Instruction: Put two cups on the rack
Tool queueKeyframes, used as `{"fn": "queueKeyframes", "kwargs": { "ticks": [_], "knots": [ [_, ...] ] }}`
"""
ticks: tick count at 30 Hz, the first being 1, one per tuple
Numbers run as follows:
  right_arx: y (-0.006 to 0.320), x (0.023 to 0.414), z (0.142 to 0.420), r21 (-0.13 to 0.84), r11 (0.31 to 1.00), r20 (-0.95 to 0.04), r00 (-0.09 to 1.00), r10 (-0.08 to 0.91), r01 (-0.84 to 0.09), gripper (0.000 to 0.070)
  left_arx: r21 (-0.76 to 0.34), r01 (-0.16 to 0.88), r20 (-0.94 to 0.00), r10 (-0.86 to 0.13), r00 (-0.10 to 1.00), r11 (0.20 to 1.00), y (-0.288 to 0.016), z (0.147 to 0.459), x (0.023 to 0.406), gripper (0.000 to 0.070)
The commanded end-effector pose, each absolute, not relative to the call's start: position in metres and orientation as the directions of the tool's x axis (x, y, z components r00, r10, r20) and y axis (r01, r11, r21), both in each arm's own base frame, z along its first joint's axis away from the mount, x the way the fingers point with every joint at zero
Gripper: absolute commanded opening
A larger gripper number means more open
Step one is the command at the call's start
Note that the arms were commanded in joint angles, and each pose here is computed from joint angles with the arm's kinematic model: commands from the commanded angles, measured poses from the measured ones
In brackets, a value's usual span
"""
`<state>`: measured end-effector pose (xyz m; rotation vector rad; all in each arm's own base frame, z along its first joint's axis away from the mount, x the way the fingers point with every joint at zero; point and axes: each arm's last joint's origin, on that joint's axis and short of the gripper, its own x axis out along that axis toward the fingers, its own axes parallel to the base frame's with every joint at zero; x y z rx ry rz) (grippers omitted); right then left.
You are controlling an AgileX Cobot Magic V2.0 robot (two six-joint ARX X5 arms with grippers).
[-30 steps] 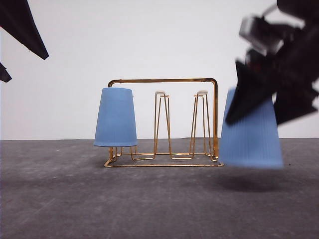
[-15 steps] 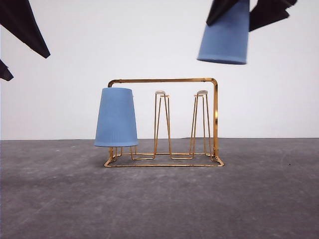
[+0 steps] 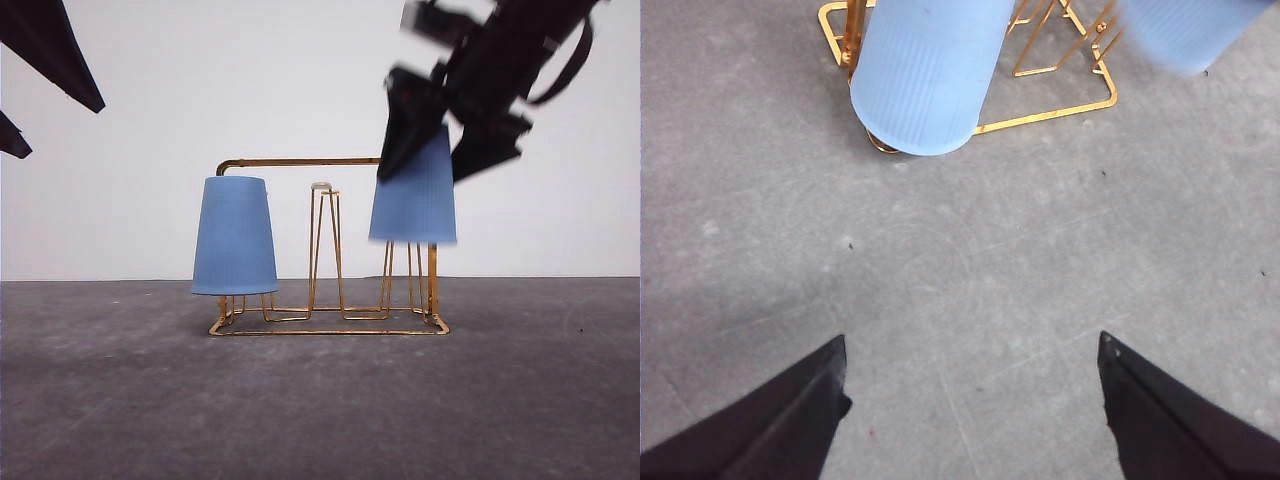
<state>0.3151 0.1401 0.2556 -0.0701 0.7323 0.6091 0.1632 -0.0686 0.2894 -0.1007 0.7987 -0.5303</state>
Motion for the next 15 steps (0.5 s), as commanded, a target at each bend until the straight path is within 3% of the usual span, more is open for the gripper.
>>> {"fn": "queueKeyframes", "kwargs": {
  "ticks": [1,3,6,10,15],
  "knots": [
    [0.146,0.323,0.248,0.149,0.821,-0.652,0.57,0.501,-0.551,0.0428,-0.284,0.417,-0.645,-0.494,0.583,0.863,-0.07,0.292,0.165,0.0463],
    [0.148,0.326,0.237,0.158,0.823,-0.682,0.543,0.49,-0.545,0.0503,-0.284,0.417,-0.645,-0.494,0.583,0.863,-0.07,0.292,0.165,0.0463],
    [0.148,0.328,0.229,0.166,0.827,-0.707,0.52,0.479,-0.536,0.0673,-0.299,0.402,-0.646,-0.494,0.582,0.865,-0.07,0.292,0.165,0.0465],
    [0.145,0.324,0.241,0.175,0.835,-0.722,0.509,0.469,-0.522,0.0685,-0.303,0.398,-0.647,-0.493,0.581,0.866,-0.07,0.292,0.165,0.0464],
    [0.136,0.309,0.284,0.204,0.854,-0.784,0.442,0.436,-0.479,0.0683,-0.32,0.38,-0.647,-0.493,0.582,0.868,-0.069,0.292,0.165,0.0464]
  ]
}}
